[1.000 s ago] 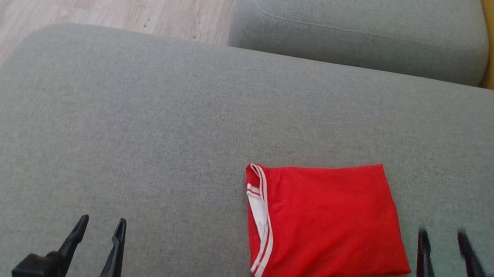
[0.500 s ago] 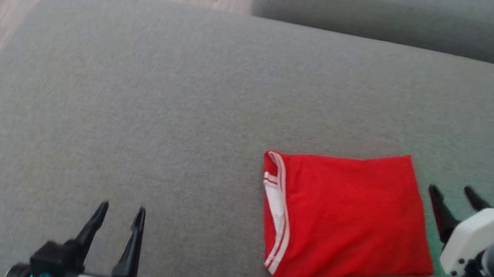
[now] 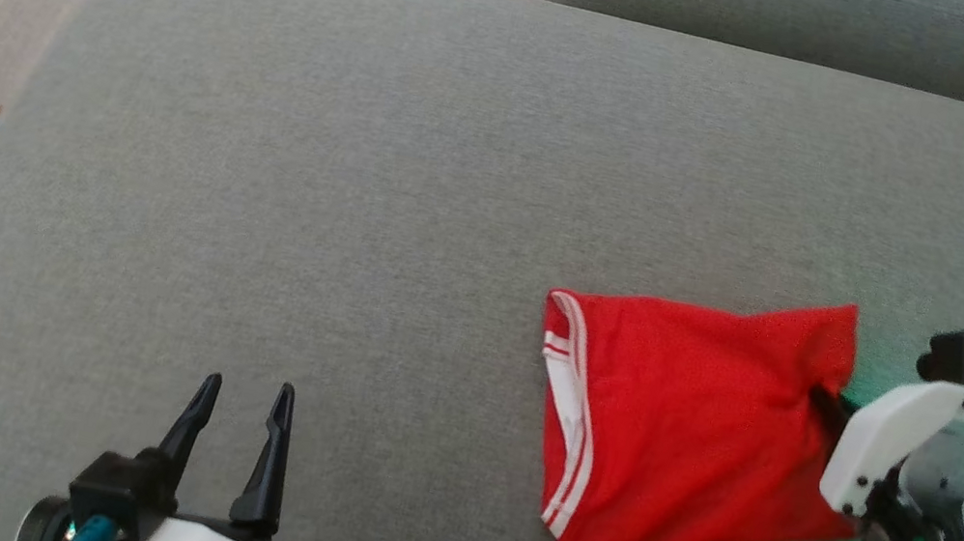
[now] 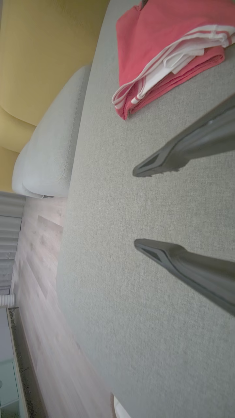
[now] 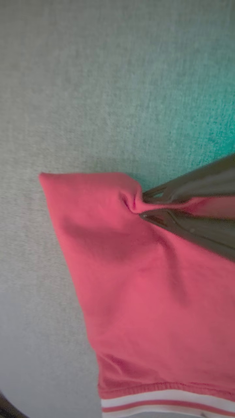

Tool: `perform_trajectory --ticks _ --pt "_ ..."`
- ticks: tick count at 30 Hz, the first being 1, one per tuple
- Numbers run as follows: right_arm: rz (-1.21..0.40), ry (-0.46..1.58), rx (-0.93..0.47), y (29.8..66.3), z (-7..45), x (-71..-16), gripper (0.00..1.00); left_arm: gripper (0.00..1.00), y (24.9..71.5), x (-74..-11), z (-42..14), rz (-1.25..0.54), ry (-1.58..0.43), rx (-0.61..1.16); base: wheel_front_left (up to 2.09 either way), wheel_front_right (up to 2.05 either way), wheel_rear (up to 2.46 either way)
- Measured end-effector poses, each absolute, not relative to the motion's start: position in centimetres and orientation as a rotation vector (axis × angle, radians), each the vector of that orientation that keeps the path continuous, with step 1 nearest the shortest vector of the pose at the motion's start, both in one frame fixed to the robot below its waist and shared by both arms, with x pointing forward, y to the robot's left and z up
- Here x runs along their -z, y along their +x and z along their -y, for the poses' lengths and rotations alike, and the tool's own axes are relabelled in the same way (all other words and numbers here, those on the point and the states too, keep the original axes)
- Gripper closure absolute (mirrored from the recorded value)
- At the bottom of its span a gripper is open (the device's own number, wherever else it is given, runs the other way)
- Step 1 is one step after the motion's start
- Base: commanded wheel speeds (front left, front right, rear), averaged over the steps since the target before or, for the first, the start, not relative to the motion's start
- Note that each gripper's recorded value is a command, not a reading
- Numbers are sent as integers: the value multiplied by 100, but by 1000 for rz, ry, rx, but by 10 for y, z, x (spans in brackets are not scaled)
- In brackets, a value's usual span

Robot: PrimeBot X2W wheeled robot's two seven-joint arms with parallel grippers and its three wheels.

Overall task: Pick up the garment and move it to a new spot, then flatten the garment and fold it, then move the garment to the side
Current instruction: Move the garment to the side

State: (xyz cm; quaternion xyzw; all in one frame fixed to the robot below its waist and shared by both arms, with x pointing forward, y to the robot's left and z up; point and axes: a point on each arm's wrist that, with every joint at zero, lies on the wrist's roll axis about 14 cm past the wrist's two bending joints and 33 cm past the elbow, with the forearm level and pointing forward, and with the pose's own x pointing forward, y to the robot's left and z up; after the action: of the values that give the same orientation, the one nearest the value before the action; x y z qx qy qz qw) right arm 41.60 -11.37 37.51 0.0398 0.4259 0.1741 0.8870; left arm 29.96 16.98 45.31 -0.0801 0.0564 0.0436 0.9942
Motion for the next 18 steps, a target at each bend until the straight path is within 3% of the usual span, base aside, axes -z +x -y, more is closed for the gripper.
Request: perform_trajectory --ticks 8,13,18 --pt "-728 119 -288 448 141 -419 100 0 315 -453 -149 -116 -171 -13 0 0 0" --pt "-604 89 -131 470 213 -465 100 0 332 -451 -121 -125 -177 89 0 0 0" --pt "-558 59 31 460 284 -482 100 0 358 -460 -90 -92 -178 198 0 0 0"
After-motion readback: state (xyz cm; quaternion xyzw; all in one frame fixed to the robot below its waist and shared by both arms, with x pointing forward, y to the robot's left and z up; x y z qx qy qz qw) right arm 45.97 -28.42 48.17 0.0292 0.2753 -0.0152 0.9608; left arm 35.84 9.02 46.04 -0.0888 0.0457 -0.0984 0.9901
